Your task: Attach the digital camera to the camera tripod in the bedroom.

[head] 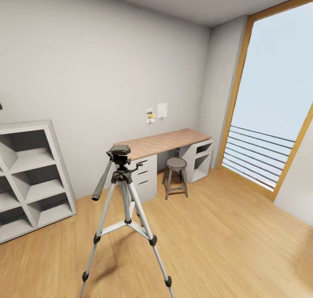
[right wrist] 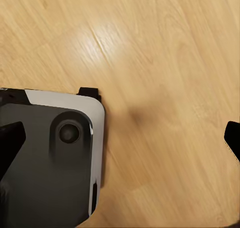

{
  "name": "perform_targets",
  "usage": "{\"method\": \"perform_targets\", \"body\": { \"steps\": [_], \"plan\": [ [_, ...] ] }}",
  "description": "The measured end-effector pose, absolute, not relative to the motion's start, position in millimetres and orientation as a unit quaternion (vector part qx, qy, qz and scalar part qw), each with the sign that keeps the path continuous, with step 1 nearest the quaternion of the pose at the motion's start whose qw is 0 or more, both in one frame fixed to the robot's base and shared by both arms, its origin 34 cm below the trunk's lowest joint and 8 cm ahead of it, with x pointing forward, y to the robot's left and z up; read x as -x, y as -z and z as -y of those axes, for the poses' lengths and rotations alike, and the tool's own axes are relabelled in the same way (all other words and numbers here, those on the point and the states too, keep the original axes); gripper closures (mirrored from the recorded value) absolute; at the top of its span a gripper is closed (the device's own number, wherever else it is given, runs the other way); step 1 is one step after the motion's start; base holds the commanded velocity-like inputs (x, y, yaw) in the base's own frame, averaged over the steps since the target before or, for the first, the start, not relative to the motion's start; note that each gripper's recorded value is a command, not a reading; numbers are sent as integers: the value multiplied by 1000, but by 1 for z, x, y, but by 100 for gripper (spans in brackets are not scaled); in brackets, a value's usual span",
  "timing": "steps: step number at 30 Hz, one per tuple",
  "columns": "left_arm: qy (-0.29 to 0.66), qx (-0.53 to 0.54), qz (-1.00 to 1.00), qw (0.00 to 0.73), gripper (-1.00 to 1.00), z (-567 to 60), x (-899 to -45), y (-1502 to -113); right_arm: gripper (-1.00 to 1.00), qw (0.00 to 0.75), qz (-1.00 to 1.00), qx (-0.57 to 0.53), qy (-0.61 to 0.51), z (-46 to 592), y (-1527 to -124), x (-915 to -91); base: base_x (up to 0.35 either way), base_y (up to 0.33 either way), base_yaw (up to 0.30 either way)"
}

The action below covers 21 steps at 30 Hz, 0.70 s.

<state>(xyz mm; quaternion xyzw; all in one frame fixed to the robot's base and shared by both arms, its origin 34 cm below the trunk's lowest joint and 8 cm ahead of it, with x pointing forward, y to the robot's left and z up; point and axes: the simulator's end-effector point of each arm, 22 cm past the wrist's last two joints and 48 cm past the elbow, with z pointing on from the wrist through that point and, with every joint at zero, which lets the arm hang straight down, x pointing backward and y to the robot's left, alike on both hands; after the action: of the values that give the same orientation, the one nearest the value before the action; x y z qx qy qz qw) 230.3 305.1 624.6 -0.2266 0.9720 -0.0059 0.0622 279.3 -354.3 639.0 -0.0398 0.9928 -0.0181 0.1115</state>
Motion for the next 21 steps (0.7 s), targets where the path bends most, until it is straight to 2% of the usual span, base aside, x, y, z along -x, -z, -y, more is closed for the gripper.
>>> {"method": "perform_targets", "body": {
  "steps": [21],
  "plan": [
    [6,237,-969,65,100,-308,-232,-625,-100,114,-993,40,18,354,-640,-281,0,0,267]
  ]
}}
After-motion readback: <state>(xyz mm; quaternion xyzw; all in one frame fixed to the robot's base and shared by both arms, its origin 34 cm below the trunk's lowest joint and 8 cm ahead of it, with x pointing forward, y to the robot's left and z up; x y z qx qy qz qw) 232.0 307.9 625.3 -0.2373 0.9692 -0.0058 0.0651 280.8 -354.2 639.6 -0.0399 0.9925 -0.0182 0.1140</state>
